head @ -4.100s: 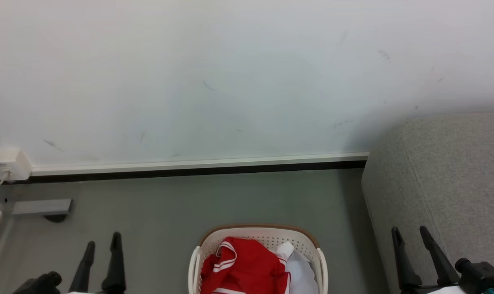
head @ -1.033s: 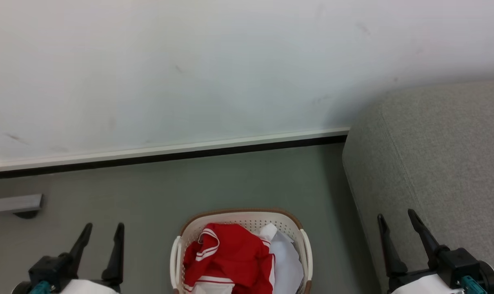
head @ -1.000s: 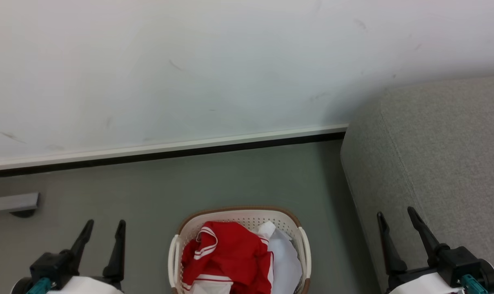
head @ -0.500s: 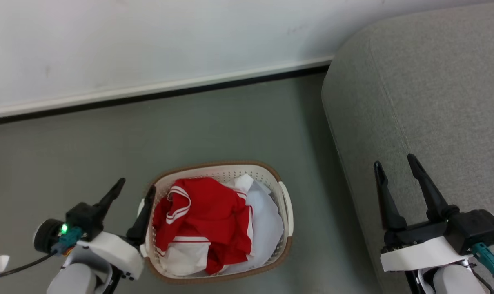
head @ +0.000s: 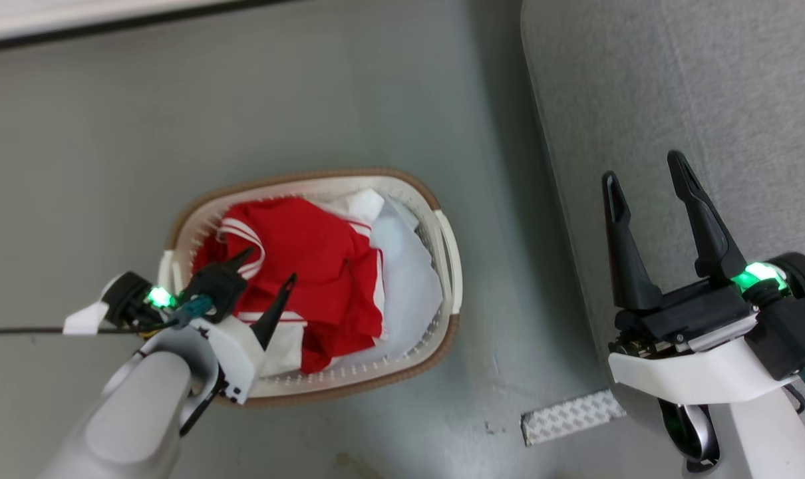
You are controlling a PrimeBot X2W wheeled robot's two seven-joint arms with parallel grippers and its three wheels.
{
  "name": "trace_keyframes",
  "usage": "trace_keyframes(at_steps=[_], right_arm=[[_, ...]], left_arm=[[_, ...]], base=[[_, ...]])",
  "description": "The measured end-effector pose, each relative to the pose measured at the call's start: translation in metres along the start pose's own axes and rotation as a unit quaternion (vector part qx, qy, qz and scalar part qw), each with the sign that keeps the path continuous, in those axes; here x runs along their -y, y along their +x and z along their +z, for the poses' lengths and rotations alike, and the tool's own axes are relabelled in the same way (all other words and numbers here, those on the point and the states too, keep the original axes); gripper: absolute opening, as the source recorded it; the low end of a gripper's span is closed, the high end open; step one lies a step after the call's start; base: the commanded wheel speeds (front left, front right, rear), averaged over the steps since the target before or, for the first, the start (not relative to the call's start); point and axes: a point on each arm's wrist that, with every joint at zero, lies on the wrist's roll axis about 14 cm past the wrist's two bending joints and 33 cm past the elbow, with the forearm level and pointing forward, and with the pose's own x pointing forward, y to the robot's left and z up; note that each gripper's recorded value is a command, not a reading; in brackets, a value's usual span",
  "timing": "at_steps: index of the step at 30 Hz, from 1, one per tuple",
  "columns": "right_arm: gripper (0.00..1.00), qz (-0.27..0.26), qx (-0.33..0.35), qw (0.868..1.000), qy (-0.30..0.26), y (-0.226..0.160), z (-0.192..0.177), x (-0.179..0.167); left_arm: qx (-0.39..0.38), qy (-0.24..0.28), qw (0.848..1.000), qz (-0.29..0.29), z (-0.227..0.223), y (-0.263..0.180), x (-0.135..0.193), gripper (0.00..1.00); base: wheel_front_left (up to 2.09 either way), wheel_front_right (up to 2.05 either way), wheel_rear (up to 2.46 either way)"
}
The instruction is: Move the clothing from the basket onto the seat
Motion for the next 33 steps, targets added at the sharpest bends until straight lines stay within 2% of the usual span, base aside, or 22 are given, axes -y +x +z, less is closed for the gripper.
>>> trace_keyframes(at_steps=[8,14,22,33], right_arm=[[1.00,0.006,-0.017,1.000,0.003,0.014,-0.029,0.002],[1.00,0.003,-0.038,0.999,0.001,0.016,-0.052,0.007],[1.00,-0.008,-0.063,0.998,0.000,0.014,-0.078,0.015],[1.00,-0.022,-0.080,0.997,0.000,0.007,-0.091,0.024]], left_arm=[[-0.060,0.021,0.994,-0.085,-0.052,0.039,0.027,1.00],[-0.082,0.030,0.988,-0.124,-0.080,0.057,0.035,1.00],[-0.107,0.040,0.982,-0.149,-0.105,0.074,0.037,1.00],[-0.135,0.046,0.975,-0.169,-0.127,0.082,0.042,1.00]], base=[[0.00,0.00,0.00],[0.00,0.00,0.00],[0.00,0.00,0.00],[0.00,0.00,0.00]])
